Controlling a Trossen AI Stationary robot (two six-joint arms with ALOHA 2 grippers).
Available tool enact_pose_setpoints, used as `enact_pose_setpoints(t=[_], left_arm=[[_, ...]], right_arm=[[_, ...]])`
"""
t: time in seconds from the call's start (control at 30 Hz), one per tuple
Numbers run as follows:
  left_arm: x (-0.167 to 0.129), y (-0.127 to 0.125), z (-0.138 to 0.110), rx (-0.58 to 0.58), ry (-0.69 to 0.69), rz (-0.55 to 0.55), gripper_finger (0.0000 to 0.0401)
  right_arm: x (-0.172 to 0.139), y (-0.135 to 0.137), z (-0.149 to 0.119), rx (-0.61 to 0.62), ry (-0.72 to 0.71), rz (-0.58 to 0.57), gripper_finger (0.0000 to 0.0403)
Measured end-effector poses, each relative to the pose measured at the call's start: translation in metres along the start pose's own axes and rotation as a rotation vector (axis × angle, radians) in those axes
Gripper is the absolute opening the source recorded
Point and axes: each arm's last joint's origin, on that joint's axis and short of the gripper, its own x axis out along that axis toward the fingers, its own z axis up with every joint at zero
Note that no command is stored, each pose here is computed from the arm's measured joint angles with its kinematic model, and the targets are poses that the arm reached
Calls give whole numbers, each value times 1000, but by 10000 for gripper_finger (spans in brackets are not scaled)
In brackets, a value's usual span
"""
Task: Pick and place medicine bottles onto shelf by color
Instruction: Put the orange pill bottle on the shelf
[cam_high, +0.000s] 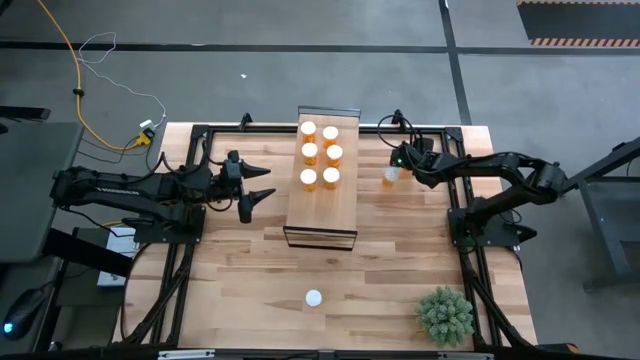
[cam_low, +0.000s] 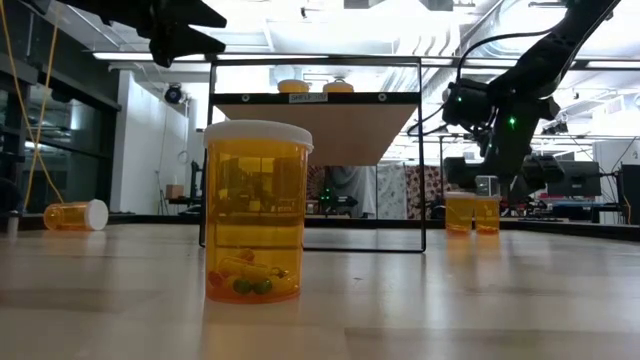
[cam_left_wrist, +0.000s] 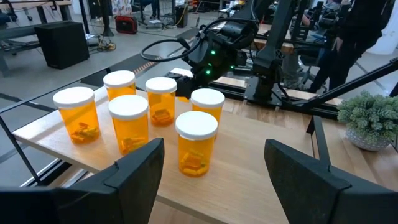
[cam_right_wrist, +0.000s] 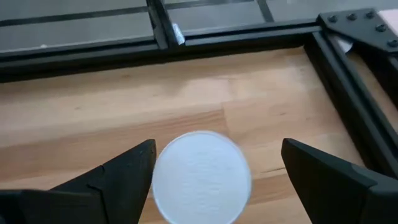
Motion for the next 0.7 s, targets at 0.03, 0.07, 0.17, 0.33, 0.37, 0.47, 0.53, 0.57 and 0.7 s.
enact_pose_setpoints(t=[0.03, 0.07, 0.17, 0.33, 0.37, 0.47, 0.53, 0.57, 0.7], left_arm=[[0, 0, 0, 0, 0, 0, 268], [0, 0, 0, 0, 0, 0, 268], [0, 0, 0, 0, 0, 0, 268], [0, 0, 0, 0, 0, 0, 268], [0, 0, 0, 0, 0, 0, 268], [0, 0, 0, 0, 0, 0, 268], [0, 0, 0, 0, 0, 0, 268], [0, 0, 0, 0, 0, 0, 268], [0, 0, 0, -1, 0, 0, 268]], right_arm=[[0, 0, 0, 0, 8, 5, 338], [0, 0, -1, -1, 15, 11, 338], [0, 1, -1, -3, 46, 31, 338], [0, 1, -2, -29, 65, 42, 338], [0, 1, -2, -30, 65, 42, 338], [0, 1, -2, -31, 65, 41, 338], [0, 1, -2, -41, 62, 39, 338], [0, 1, -2, -47, 61, 39, 338], [0, 1, -2, -49, 54, 34, 322]])
